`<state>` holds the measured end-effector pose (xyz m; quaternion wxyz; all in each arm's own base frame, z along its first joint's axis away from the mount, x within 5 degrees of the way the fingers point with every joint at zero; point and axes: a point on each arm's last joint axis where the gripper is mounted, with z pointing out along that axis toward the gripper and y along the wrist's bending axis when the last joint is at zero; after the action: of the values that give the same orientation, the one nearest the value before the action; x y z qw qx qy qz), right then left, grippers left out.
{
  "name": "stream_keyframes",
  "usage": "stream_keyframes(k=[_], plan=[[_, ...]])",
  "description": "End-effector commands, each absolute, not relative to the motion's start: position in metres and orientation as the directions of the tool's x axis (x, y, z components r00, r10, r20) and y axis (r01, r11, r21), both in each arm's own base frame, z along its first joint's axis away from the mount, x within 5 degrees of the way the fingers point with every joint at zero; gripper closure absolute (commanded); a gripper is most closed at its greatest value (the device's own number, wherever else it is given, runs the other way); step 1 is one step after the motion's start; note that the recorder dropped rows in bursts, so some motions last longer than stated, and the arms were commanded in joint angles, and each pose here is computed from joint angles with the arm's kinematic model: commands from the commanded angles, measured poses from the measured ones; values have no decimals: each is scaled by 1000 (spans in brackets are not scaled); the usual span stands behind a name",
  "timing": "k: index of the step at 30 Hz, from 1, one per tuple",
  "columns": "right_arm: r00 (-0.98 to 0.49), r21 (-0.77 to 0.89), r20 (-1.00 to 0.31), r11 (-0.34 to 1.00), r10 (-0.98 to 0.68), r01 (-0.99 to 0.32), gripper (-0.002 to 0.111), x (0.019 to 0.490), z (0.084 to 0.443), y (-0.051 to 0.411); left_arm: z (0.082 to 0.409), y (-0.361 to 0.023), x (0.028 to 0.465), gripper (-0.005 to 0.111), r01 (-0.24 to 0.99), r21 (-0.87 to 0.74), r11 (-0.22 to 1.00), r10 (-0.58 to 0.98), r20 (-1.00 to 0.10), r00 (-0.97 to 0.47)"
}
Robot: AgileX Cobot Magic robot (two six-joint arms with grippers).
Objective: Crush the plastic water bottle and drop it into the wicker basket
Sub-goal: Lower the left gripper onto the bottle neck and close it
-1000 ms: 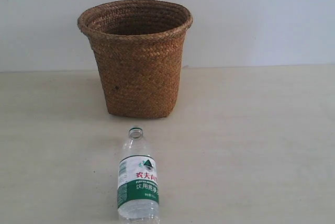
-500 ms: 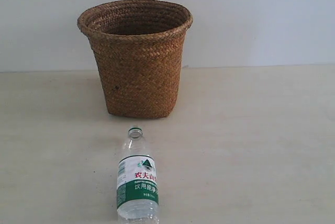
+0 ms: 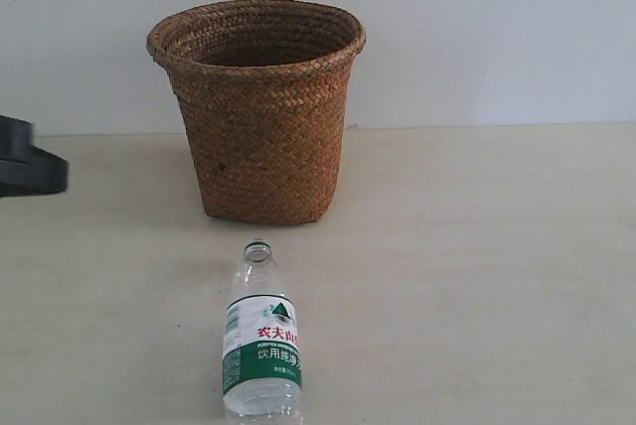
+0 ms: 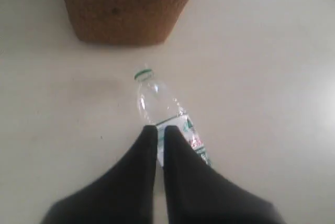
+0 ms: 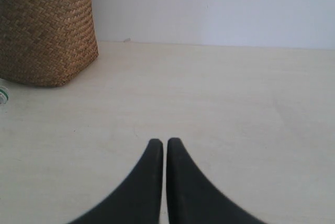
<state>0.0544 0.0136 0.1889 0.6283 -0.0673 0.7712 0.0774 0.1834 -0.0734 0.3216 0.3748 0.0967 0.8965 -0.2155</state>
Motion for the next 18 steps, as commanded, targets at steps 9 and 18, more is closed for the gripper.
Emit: stream_keyframes(k=[9,18], plan=[[-197,25,-980,980,-14,-198,108,54,188,13,229,-114,307,52,152,-476,866,-34,-359,-933],[-197,25,-980,980,-14,-198,108,54,188,13,190,-145,353,50,153,-569,808,-10,-273,-962]])
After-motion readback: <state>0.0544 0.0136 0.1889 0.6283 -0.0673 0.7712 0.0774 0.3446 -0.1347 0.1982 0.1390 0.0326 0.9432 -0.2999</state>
